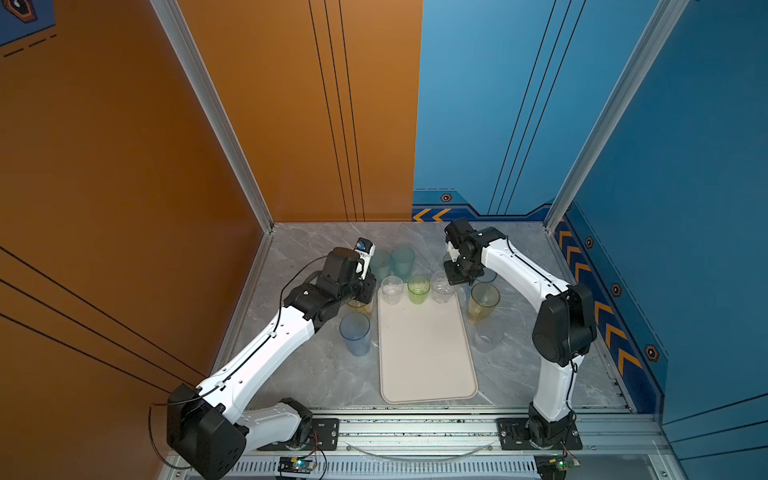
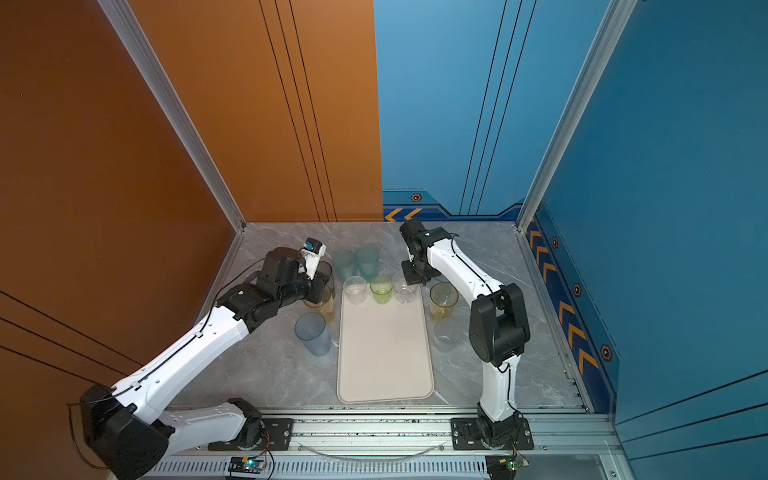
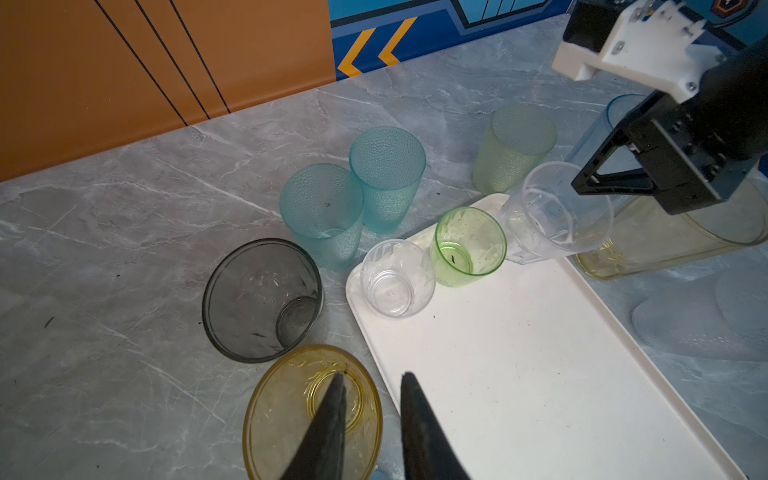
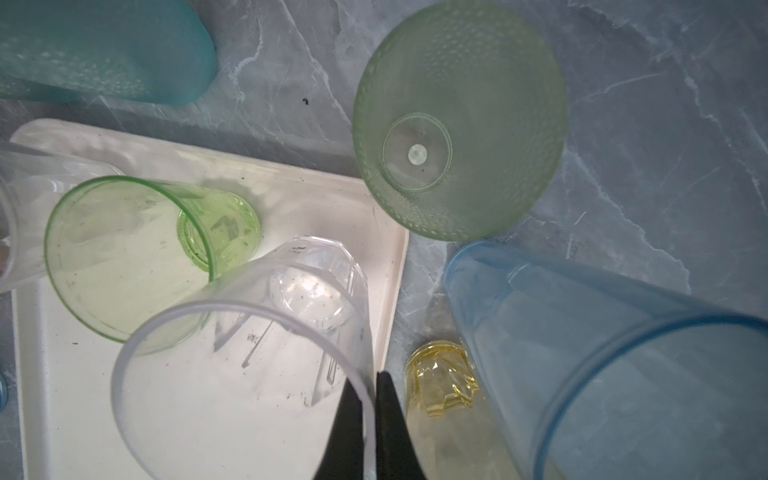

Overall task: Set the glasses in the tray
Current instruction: 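Set the tall clear cup down on the tray and open the right gripper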

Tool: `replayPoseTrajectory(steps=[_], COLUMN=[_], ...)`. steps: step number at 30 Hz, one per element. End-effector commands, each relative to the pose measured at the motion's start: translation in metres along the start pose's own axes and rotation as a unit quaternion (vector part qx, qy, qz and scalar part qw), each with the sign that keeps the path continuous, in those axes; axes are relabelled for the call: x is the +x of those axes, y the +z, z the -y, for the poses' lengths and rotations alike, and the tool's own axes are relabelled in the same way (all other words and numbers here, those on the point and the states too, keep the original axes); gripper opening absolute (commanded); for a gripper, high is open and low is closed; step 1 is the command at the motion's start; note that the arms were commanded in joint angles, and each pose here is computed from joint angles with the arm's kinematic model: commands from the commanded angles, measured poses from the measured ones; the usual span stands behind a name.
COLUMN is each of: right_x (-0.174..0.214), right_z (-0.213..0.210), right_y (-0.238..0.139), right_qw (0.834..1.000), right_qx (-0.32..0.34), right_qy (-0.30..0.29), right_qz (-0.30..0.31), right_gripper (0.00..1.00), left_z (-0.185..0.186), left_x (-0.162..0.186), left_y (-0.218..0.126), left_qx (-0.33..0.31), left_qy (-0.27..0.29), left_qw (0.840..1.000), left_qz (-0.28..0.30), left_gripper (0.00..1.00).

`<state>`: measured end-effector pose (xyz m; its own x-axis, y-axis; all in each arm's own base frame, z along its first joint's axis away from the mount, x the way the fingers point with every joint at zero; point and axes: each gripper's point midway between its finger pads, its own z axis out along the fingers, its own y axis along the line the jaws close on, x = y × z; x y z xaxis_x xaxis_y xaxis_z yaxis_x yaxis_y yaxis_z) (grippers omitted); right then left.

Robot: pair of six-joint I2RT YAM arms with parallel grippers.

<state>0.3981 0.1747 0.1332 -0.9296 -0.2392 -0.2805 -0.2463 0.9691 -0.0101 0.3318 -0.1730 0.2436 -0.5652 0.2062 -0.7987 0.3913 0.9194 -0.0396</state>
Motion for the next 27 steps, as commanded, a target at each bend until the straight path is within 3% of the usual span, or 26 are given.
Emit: replayPoseTrajectory(steps=[1, 27], right_x=[-0.005, -0.007], right_z=[0.000, 0.004], right_y=[-0.002, 0.021], right_qw=[1.000, 1.000], right_qx=[-0.005, -0.005], right_qy=[-0.006, -0.010], right_qz=[-0.003, -0.029], right_gripper=[0.00, 0.00], left_z=[-0.003, -0.005], left_x=[0.002, 0.005], left_y=[0.000, 0.004], left_qx=[-0.001, -0.002], left_qy=[-0.003, -0.004], left_qw=[1.000, 1.000], left_qz=[-0.007, -0.015], left_gripper=[0.25, 0.25])
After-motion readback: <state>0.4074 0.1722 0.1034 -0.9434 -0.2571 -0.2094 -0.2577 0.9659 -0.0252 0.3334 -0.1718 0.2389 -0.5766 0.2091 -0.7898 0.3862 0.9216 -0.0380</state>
